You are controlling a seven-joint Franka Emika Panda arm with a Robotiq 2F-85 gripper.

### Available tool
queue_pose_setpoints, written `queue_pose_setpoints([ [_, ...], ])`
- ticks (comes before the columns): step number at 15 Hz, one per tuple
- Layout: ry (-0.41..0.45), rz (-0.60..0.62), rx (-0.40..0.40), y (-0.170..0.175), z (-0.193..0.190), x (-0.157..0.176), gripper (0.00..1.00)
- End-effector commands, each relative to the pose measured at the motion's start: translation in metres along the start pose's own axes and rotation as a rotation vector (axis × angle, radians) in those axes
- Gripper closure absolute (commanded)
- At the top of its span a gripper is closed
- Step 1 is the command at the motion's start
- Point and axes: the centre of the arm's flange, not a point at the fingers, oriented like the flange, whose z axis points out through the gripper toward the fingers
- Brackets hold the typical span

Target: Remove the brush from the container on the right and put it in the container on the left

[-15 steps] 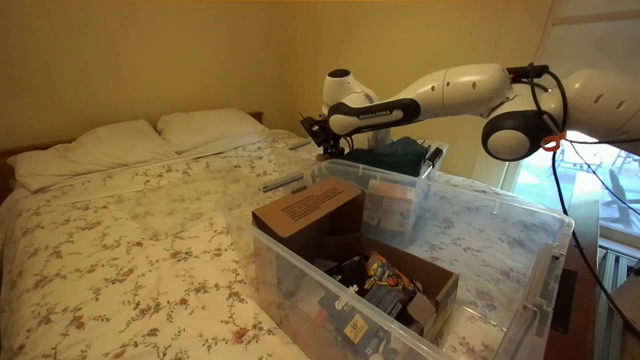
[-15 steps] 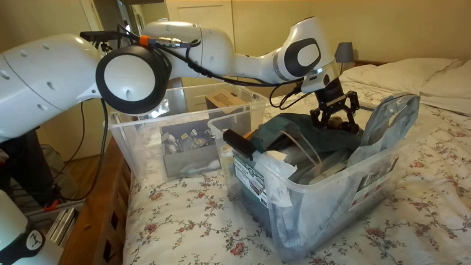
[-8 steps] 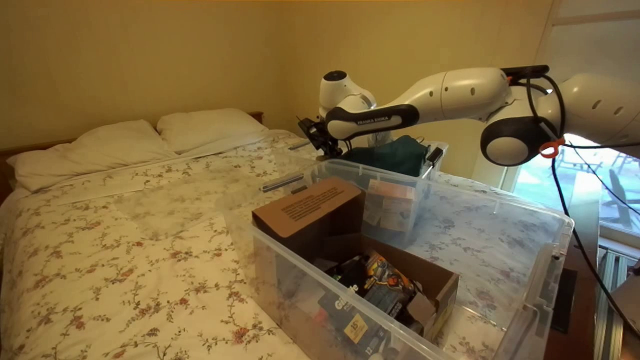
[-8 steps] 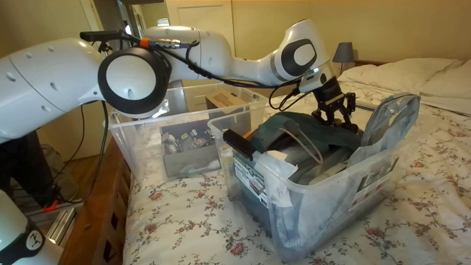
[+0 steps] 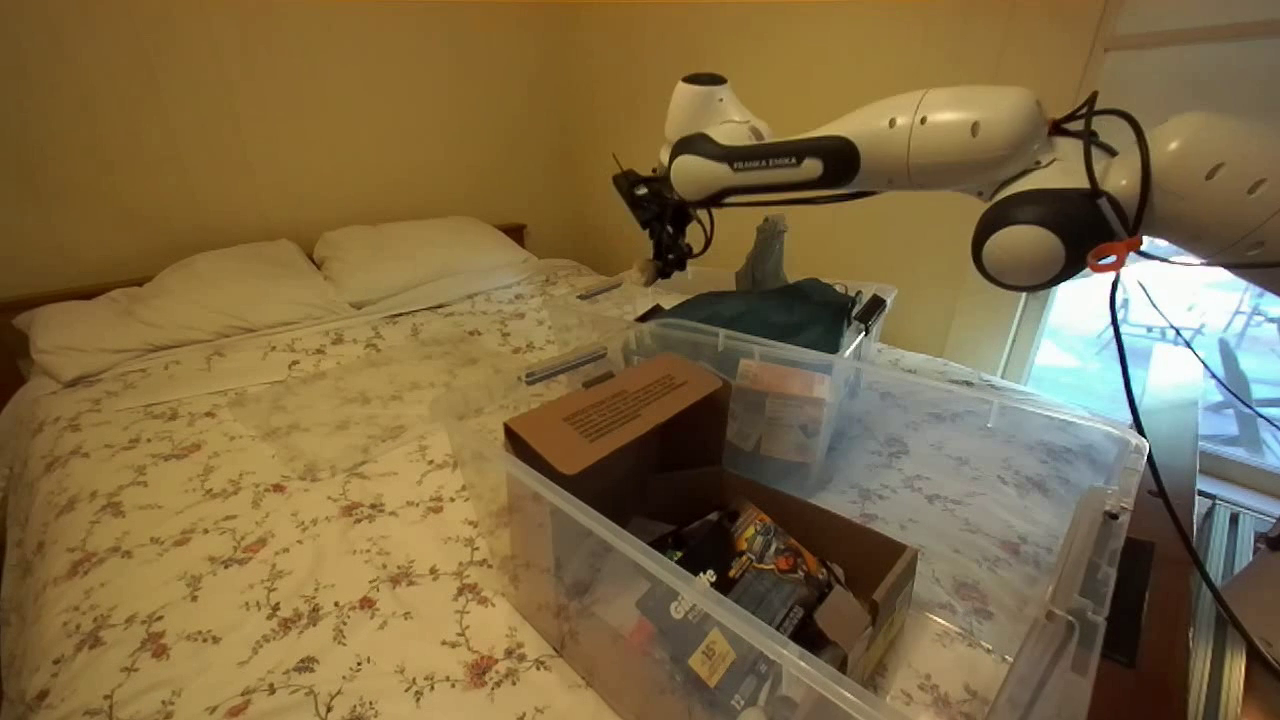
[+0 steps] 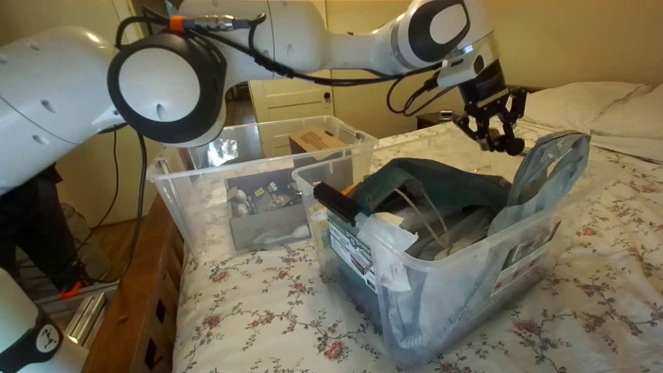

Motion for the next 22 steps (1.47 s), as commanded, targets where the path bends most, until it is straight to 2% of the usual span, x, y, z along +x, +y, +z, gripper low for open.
queue_pose_setpoints([
  [1, -0.173, -0.037, -0.085, 0.016, -0.066, 0.052, 0.84],
  [7, -0.426, -0.111, -0.204, 0.028, -0.118, 0.076, 0.84],
  [9, -0.490, -0.089, -0.243, 0.031, -0.124, 0.080, 0.84],
  [13, -0.577, -0.031, -0.265, 0.030, -0.121, 0.094, 0.84],
  [15, -0.623, 0.038, -0.285, 0.029, -0.114, 0.101, 0.84],
  [16, -0.639, 0.071, -0.305, 0.030, -0.108, 0.104, 0.84],
  [17, -0.579, 0.005, -0.277, -0.039, -0.101, 0.078, 0.59],
  [22, -0.606, 0.035, -0.302, -0.038, -0.092, 0.085, 0.59],
])
